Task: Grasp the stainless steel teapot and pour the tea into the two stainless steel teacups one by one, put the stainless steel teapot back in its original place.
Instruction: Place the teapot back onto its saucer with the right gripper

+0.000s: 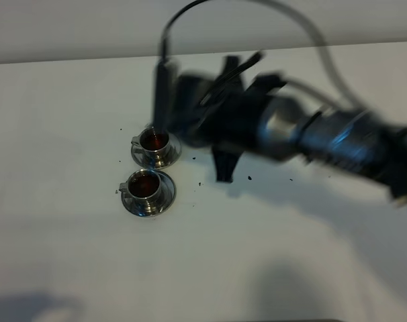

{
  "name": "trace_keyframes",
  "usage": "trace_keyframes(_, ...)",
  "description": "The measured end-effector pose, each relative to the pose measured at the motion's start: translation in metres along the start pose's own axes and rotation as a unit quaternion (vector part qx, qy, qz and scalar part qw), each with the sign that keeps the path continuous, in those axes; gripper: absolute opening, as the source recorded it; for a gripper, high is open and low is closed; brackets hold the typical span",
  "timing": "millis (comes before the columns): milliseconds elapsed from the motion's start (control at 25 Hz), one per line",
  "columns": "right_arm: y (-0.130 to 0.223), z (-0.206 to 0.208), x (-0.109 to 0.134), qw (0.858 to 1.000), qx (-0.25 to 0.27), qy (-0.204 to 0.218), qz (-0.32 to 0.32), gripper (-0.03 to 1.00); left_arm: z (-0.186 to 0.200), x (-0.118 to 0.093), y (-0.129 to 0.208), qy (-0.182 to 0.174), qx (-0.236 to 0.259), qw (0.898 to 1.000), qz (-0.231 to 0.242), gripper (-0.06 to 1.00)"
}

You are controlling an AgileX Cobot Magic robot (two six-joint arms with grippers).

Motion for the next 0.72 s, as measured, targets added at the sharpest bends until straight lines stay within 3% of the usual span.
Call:
trace_keyframes(160,0.04,-0.016,-0.015,0.993,0.01,-0.06,-0.097,0.18,0.0,0.0,0.0,0.0,0.0,1.0,0.0,0.36)
trace_keyframes(400,0.094,-0.036,-0.027,0.967,0.025,-0.136,-0.214,0.18,0.0,0.0,0.0,0.0,0.0,1.0,0.001,0.36)
trace_keyframes(720,0.154,-0.058,-0.034,0.939,0.035,-0.17,-0.297,0.18,0.0,0.0,0.0,0.0,0.0,1.0,0.001,0.36)
Point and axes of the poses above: a point on each arm's last joint axis where the gripper is mounted, z pointing back along that axis away from the gripper, x along the wrist's bending axis when the last joint is at zero, y = z × x, the point moved 8 cm from there along -z, pointing out along that axis toward the gripper, and after that the axes turned 14 degrees about z, right-handed, at the moved point
